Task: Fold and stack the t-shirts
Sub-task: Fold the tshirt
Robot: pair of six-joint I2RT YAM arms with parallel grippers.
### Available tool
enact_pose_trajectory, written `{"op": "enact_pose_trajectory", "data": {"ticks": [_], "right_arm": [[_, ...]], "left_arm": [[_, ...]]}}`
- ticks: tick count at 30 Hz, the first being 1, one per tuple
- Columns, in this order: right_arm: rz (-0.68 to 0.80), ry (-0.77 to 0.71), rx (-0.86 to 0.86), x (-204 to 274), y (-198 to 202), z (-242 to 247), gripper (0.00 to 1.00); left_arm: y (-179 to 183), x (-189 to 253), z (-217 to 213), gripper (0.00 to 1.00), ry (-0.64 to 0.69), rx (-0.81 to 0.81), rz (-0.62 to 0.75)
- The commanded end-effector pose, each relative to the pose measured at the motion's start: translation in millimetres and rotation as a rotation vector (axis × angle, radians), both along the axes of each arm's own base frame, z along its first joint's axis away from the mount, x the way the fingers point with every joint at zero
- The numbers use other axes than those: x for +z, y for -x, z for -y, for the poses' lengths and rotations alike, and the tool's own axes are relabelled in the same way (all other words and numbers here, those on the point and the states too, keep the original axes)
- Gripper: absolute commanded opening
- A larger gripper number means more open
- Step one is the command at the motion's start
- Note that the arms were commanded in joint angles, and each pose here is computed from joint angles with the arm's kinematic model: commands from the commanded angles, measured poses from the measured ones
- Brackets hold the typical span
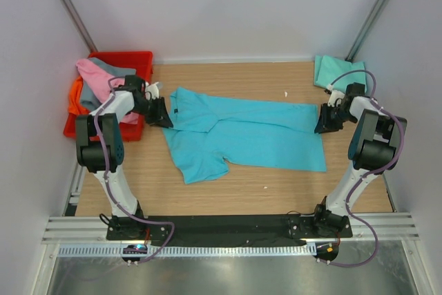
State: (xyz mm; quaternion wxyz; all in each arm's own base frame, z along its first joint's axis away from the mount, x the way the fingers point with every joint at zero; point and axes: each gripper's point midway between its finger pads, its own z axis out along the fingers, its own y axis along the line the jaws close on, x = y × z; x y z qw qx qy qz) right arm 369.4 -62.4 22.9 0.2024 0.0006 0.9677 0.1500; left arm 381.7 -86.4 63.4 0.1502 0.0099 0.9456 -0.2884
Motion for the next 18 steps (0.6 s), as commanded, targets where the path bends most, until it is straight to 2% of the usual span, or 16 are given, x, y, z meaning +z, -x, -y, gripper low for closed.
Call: {"op": "enact_pose_trajectory", "data": {"ticks": [1,2,5,9,11,15,16,18], "right_arm": [[0.027,-0.004,0.013,23.8,2.2,-1.4,0.30],[0.033,-0.010,0.017,28.3,2.4,-2.7,0.39],[0.074,-0.005,0.018,47.8,-1.2,-3.2,0.45],[0.156,-0.005,0.005,68.5,-18.8,-1.5,0.46],[0.202,-0.023,-0.001,71.8,-32.1,-2.4,0.47],[0.259,-0.152,-0.054,78.0,-61.6,-13.5,0.47],[0.291,-0.160,-0.059,80.2,-71.9,-12.3,0.46],[0.284,-0.194,-0.072,72.0,-84.2,-13.7,0.46]], "left_arm": [[0.1,27.7,0.8,0.31,0.017,-0.007,0.050],[-2.9,34.2,1.2,0.34,0.020,-0.007,0.067],[-10.3,51.0,1.2,0.37,0.020,-0.005,0.116],[-37.2,63.6,2.1,0.38,0.031,-0.010,0.174],[-51.0,52.5,4.4,0.38,0.050,-0.017,0.166],[-89.7,46.0,11.6,0.34,0.107,-0.017,0.171],[-104.2,57.2,12.5,0.33,0.122,-0.011,0.201],[-114.0,39.9,16.2,0.31,0.139,-0.011,0.164]]}}
